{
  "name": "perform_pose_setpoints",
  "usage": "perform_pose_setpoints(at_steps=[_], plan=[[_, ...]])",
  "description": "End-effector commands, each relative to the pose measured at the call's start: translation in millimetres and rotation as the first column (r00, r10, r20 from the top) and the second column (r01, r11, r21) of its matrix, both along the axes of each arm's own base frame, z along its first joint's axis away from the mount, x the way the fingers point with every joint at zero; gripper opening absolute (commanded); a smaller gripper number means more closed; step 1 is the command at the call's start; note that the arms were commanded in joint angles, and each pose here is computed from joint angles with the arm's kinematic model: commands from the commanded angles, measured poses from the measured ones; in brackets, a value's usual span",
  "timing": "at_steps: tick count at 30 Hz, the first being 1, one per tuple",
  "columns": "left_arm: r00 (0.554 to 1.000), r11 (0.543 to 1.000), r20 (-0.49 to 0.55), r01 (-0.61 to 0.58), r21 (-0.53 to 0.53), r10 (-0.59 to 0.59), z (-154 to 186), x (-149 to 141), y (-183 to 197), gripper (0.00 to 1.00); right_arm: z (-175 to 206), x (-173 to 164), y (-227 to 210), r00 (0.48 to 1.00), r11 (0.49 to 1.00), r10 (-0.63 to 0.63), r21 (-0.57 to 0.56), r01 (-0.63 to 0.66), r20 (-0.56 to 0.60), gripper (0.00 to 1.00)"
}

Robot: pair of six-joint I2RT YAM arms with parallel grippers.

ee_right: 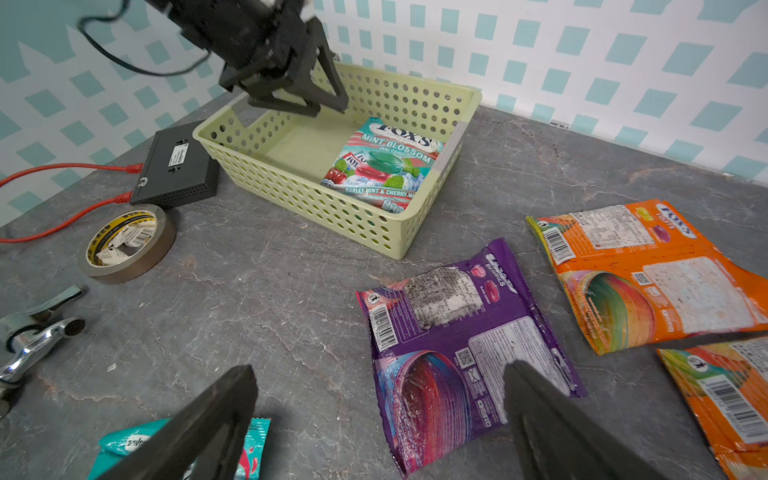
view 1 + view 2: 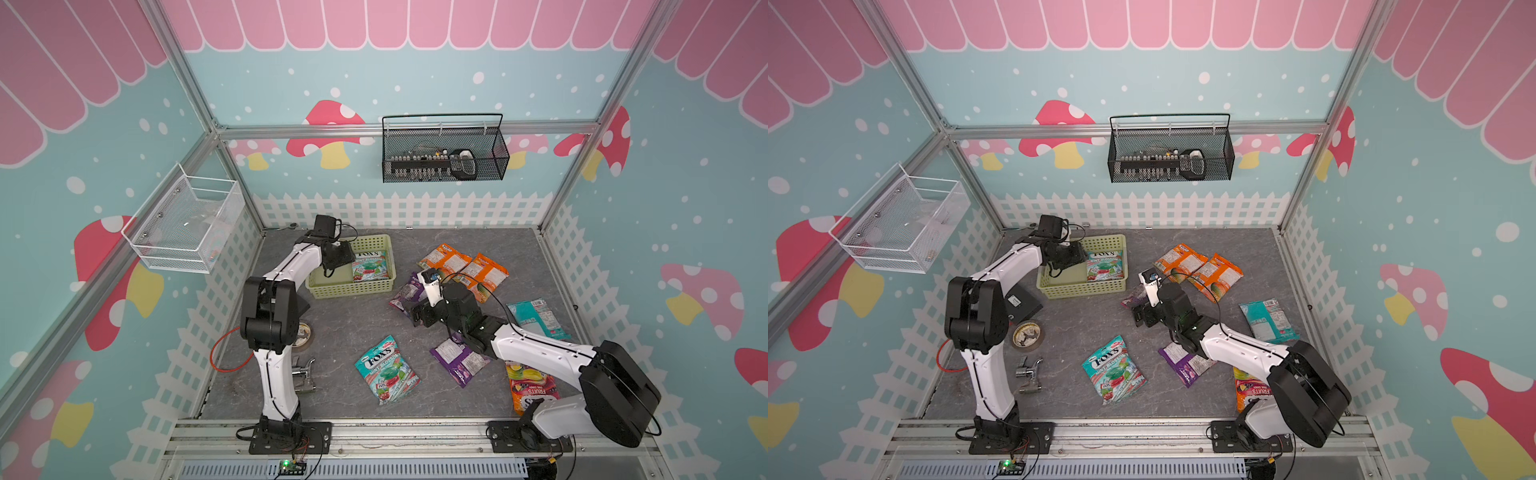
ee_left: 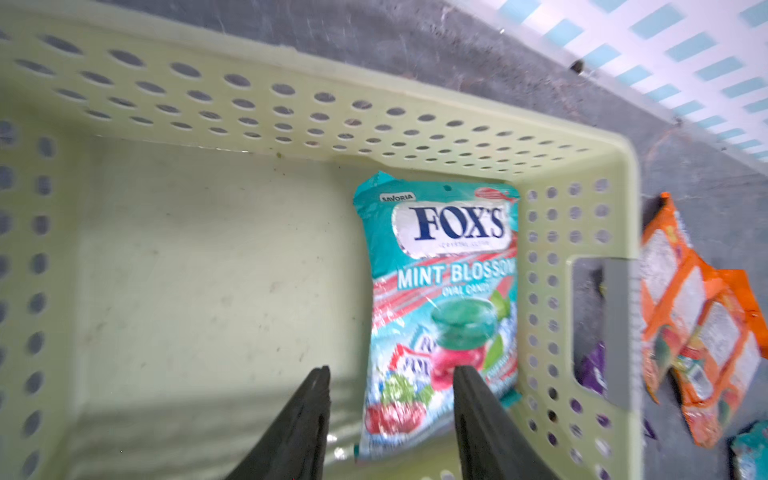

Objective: Put the candies in the basket
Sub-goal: Place the candy in the basket, then pick up the candy at the center of the board.

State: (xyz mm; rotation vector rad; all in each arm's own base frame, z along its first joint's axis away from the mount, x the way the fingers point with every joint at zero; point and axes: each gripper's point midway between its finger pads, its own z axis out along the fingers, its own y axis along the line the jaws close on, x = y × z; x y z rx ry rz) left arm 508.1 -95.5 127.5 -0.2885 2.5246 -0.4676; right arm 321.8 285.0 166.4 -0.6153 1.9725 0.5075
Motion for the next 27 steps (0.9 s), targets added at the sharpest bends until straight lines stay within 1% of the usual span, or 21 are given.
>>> perform_pose_setpoints(at_steps=[1,5,8,11,12,15,18,22,25,27], plan=[[0.998,0.999,0.027,-0.051,-0.018,0.051,32.0,-28.4,1.5,0.55,6.5,-10.7,20.7,0.993,0.994,0.102,0.038,-0.1,-0.061,0.95],[0.999,0.998,0.011,-0.048,-0.043,0.049,37.2,-70.2,-9.4,0.57,-3.8,-31.2,33.4,0.964,0.978,0.202,0.082,-0.19,-0.171,0.91],[0.999,0.997,0.0,-0.033,-0.066,0.034,38.1,-104.5,-22.1,0.56,-22.4,-51.4,37.1,0.926,0.966,0.255,0.111,-0.233,-0.278,0.83],[1.0,0.996,-0.012,-0.013,-0.09,0.012,34.8,-138.8,-38.0,0.54,-43.6,-73.1,37.6,0.88,0.958,0.287,0.108,-0.266,-0.379,0.74],[1.0,0.995,-0.029,-0.001,-0.099,-0.002,30.1,-152.0,-43.3,0.53,-49.7,-80.2,37.1,0.867,0.956,0.291,0.099,-0.274,-0.405,0.71],[0.997,0.992,-0.076,-0.004,-0.127,-0.006,13.9,-187.0,-50.0,0.45,-66.9,-99.0,34.5,0.837,0.952,0.295,0.071,-0.297,-0.461,0.62],[0.992,0.989,-0.123,-0.023,-0.143,0.005,-5.4,-220.5,-51.8,0.45,-81.7,-115.8,35.3,0.798,0.941,0.318,0.071,-0.33,-0.513,0.55],[0.986,0.985,-0.169,-0.015,-0.17,-0.014,-22.8,-258.4,-62.0,0.45,-96.7,-124.4,37.0,0.766,0.934,0.328,0.066,-0.352,-0.552,0.54],[0.983,0.981,-0.181,-0.016,-0.193,-0.02,-29.9,-273.7,-67.5,0.45,-105.8,-124.4,38.7,0.752,0.931,0.326,0.054,-0.362,-0.573,0.54],[0.979,0.982,-0.203,-0.027,-0.189,-0.012,-40.1,-283.1,-66.4,0.48,-110.4,-124.1,39.8,0.748,0.929,0.327,0.051,-0.366,-0.578,0.54]])
